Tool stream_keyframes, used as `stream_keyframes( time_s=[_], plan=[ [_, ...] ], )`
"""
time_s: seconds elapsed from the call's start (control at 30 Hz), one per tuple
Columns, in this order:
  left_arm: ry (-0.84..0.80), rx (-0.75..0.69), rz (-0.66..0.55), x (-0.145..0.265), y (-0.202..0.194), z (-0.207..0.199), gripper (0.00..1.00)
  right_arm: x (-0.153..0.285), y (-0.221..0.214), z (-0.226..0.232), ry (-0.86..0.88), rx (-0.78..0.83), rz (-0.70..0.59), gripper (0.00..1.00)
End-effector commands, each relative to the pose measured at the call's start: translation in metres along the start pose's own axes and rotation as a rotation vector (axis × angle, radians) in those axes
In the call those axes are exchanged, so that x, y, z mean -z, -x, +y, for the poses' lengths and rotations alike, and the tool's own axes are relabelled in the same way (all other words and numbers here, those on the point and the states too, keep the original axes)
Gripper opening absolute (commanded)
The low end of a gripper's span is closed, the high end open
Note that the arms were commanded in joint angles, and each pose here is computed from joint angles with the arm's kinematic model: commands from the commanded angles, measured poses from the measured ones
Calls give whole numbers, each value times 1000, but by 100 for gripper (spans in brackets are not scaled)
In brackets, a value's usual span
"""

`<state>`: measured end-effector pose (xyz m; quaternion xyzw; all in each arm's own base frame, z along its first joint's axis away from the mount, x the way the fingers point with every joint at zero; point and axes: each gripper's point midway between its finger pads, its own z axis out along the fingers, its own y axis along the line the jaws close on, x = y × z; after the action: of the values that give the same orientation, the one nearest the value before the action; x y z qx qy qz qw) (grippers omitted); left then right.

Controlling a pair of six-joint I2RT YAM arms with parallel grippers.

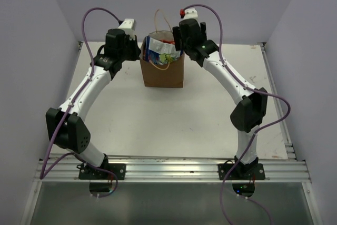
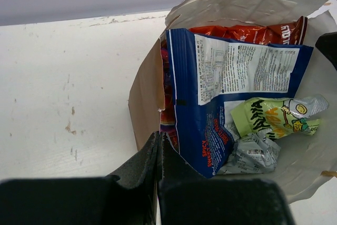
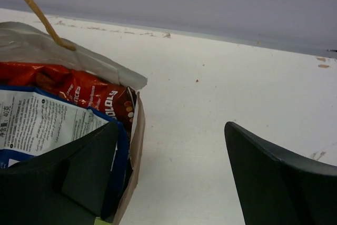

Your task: Place the snacks into the paper bag

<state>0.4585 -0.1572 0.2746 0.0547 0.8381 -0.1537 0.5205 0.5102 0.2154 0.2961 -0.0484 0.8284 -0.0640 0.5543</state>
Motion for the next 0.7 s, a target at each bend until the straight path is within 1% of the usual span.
stream_keyframes(
  time_s=[0.0,0.13,0.23,0.27,0.3,0.37,0.4,0.43,0.47,0.6,0.67],
  plan=[
    [-14,-8,-100,11,29,-1,0,1,-2,15,61,-45,3,86],
    [-12,-8,-98,10,27,0,0,-1,-12,20,78,-59,39,82],
    [-12,-8,-98,10,28,0,0,-2,-28,24,83,-52,94,70],
    [-12,-8,-100,10,28,-1,0,-3,-38,24,79,-40,128,64],
    [-14,-6,-95,9,26,-1,0,-2,-43,26,90,-44,145,51],
    [-18,-2,-97,8,27,-2,0,-1,-52,27,98,-37,171,32],
    [-19,4,-94,7,26,-2,0,0,-52,26,100,-42,166,7],
    [-20,10,-97,8,26,-2,0,1,-53,26,101,-45,167,0],
    [-32,24,-113,9,29,-5,0,1,-56,27,107,-45,168,0],
    [-26,45,-182,26,37,-5,0,14,-42,24,128,-47,147,0],
    [-20,55,-219,41,44,-6,0,25,-30,20,137,-51,130,0]
  ],
)
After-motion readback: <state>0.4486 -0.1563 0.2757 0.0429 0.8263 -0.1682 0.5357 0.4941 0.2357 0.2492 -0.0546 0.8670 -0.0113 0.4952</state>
